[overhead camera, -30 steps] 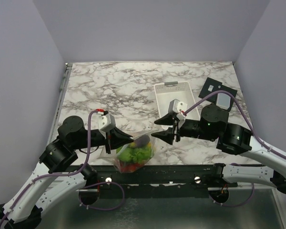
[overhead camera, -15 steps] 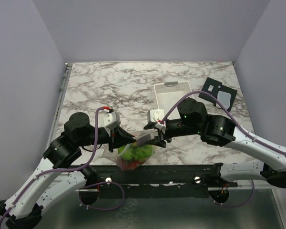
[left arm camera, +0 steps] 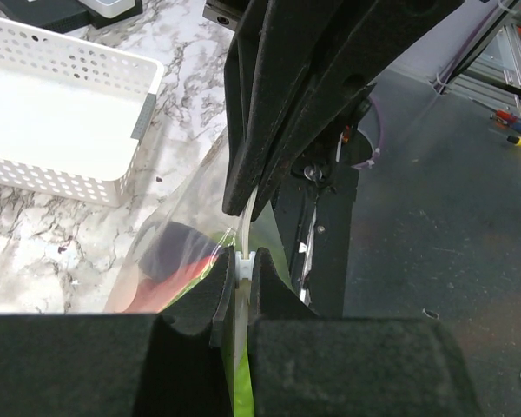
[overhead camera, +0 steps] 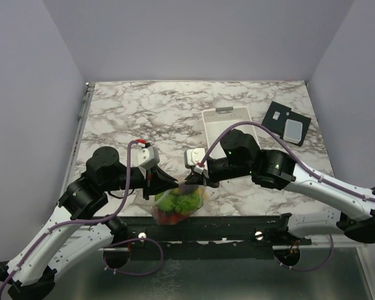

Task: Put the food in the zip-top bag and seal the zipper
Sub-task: Zip the zipper food storage bag at the center of the board.

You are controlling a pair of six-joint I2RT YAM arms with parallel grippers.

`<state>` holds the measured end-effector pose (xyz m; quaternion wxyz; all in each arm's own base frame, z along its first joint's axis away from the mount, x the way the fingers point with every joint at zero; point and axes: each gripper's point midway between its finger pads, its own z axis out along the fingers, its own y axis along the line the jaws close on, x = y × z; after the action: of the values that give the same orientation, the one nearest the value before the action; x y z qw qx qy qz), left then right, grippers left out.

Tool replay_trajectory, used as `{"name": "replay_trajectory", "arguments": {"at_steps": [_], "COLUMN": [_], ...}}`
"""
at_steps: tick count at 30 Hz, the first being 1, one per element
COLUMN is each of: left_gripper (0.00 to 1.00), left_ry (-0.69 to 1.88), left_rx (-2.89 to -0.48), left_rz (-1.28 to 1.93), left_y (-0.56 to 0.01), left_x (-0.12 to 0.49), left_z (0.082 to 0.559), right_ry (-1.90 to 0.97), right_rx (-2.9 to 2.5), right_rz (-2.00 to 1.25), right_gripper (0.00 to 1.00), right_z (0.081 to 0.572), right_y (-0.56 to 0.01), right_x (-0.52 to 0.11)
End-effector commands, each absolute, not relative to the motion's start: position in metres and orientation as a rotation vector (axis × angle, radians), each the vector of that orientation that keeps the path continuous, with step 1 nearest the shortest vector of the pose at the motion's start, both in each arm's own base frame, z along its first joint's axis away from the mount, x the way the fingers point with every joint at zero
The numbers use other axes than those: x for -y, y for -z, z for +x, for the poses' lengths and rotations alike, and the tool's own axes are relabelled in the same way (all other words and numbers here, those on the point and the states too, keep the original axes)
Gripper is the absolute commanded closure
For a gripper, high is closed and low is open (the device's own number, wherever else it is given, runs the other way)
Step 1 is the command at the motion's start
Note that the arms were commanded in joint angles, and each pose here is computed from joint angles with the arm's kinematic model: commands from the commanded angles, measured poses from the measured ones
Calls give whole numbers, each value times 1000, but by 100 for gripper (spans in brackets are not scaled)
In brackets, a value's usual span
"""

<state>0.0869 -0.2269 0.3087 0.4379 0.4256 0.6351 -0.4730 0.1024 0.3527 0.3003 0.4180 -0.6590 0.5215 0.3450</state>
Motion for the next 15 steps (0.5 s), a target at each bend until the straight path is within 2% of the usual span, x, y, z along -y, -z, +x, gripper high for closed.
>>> {"name": "replay_trajectory", "arguments": {"at_steps": [1,9,11,15], "left_gripper": [97,55,50,50], "left_ry": [1159,1014,977,962], "left_rx": [-1522,-1610,-1646,-1712], "left_rz": [1008,842,796,719], "left_y": [-324,-319,-315,-312], "left_x": [226,211,206,198], "left_z": [92,117,123,124], "right_ry": [-882,-866,-857,-845], "right_rx": [-1301,-1324,-1333,-1352], "right_rz": [-1650,-1568,-1556,-1547], "right_gripper": [100,99,99,99], "right_z": [101,109,111,113], "right_y": [-289,-274,-269,-261], "right_x": [-354,-355,-354,-352]}}
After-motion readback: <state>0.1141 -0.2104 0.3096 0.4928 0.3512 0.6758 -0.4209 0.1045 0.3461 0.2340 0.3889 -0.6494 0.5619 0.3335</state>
